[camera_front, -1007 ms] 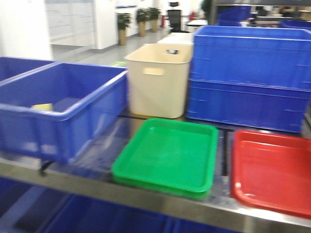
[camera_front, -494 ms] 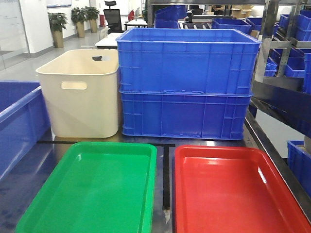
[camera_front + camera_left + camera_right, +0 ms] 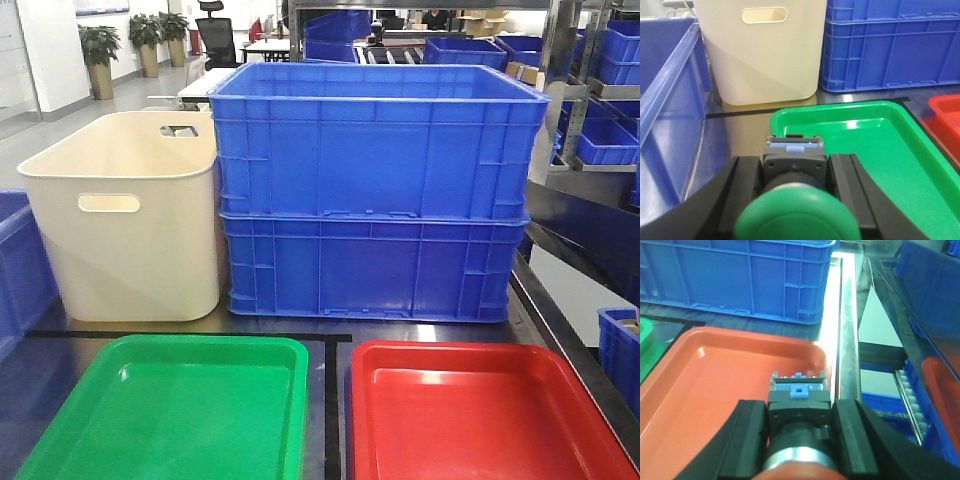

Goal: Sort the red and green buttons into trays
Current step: 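Stop the base in front of the green and red trays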

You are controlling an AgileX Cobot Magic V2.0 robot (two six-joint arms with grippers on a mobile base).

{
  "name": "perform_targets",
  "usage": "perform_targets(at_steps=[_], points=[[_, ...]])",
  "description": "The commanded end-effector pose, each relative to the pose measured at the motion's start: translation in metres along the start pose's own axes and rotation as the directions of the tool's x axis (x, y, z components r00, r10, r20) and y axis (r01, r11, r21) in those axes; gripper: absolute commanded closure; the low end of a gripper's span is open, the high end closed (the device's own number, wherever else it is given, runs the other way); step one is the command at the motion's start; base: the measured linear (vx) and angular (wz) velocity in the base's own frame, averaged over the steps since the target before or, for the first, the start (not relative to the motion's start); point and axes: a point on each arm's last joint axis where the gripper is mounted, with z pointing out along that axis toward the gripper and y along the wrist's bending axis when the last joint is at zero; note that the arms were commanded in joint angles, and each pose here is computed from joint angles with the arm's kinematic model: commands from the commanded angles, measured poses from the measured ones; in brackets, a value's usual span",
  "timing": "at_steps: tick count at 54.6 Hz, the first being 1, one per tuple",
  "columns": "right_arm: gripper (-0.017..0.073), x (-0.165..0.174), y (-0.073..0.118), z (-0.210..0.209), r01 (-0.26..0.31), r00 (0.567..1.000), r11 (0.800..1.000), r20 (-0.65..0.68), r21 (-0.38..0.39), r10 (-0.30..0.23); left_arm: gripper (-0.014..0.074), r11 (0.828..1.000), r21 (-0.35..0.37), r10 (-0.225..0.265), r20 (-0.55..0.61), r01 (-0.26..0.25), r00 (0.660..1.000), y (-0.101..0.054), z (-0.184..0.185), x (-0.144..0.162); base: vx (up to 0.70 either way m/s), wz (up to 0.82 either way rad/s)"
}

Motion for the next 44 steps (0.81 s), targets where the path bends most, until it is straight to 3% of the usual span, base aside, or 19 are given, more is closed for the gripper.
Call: perform_targets(at_steps=[1,44], points=[[0.0568,-0.0163,-0.0019,-0.0069,0.001,0.993,1.0,0.12,0.018,-0.003,0.0596,1.0,-0.005,-0.014,0.111,0.015,0.994,0.0004,-0.0029,-0.0154,0.15,-0.03],[0.0568,-0.0163,-0.0019,-0.0069,0.001,0.993,1.0,0.12,0.018,-0.003,0.0596,1.0,-0.005,-0.014,0.111,0.015,0.994,0.0004,-0.0029,-0.0154,0.07,-0.03]])
